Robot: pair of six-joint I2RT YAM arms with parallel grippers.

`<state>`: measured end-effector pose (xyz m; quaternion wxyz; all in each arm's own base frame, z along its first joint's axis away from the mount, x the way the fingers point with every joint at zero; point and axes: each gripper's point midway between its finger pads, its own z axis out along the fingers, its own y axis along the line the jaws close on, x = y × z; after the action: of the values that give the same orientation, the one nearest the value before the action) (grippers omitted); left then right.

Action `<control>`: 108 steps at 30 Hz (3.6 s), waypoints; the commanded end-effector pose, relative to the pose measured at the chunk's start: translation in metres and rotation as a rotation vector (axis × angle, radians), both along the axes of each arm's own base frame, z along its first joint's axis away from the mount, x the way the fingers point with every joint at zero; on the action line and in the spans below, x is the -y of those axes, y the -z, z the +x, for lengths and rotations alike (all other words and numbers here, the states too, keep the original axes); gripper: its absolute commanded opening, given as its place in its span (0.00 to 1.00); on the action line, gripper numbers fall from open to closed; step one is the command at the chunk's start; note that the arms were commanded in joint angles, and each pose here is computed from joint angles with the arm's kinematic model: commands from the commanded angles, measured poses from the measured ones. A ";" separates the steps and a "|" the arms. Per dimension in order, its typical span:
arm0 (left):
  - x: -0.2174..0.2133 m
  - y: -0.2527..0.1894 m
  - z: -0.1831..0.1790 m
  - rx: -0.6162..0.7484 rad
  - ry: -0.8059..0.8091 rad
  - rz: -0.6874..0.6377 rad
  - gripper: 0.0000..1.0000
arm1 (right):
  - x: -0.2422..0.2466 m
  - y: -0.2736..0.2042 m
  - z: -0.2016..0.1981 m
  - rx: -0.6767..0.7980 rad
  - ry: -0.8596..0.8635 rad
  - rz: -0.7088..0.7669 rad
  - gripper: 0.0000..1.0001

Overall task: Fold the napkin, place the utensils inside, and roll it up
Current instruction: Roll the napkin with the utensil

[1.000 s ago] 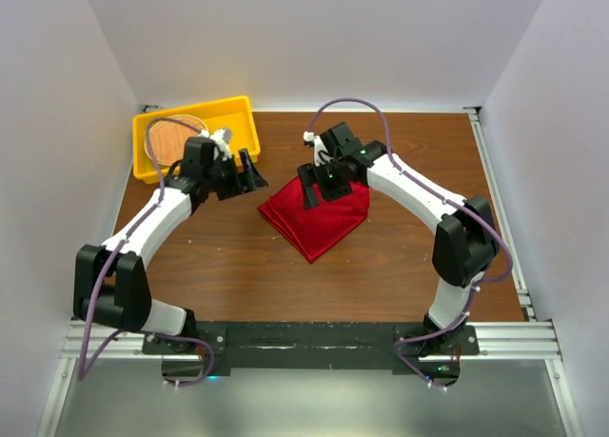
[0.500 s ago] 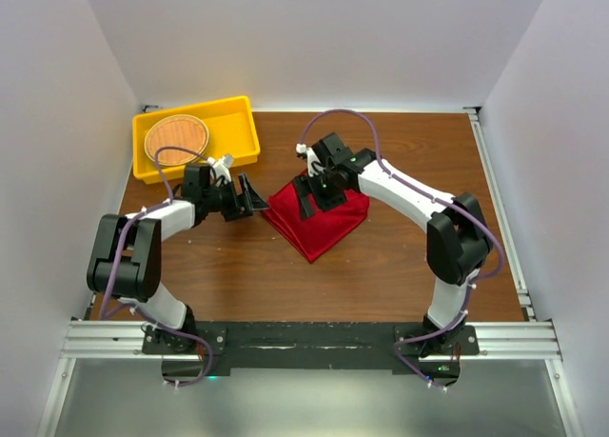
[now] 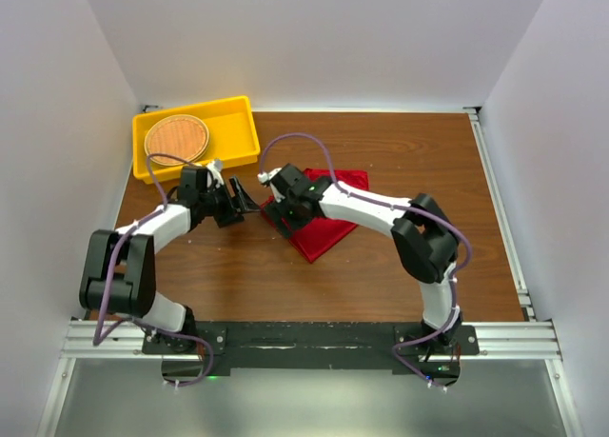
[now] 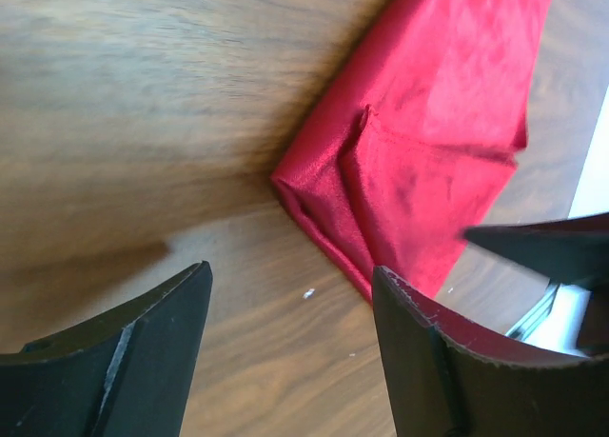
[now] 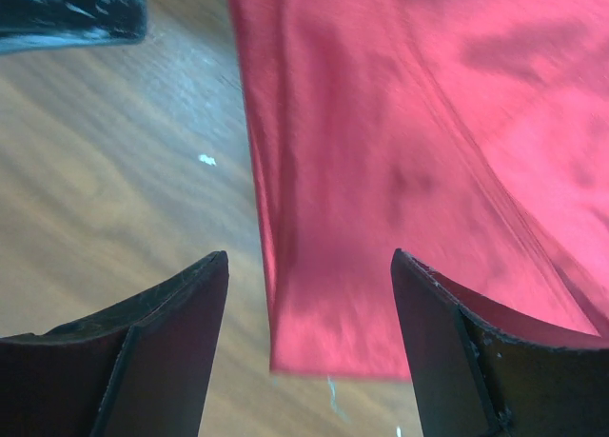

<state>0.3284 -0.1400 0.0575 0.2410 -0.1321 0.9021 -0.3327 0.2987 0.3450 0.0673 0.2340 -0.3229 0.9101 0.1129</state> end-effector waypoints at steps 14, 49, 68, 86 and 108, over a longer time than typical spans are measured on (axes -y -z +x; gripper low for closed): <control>-0.021 -0.037 -0.016 0.039 -0.179 0.023 0.72 | -0.026 0.029 0.021 0.190 -0.119 -0.145 0.68; 0.044 0.007 -0.007 -0.218 -0.262 -0.298 0.84 | -0.017 0.070 -0.011 -0.259 -0.188 0.168 0.00; 0.025 0.054 0.001 -0.229 -0.389 -0.083 0.72 | -0.021 0.053 -0.002 -0.286 -0.207 0.265 0.00; 0.032 0.073 0.001 -0.173 -0.292 0.017 0.40 | -0.020 0.058 -0.004 -0.330 -0.232 0.270 0.00; 0.040 0.042 -0.010 -0.300 -0.152 0.119 0.00 | -0.021 0.008 -0.005 -0.075 -0.201 0.123 0.49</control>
<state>0.3423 -0.1900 0.0241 0.1755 -0.2307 0.9139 -0.2841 0.3003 0.3675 0.0297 0.1674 -0.3767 0.8808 0.2329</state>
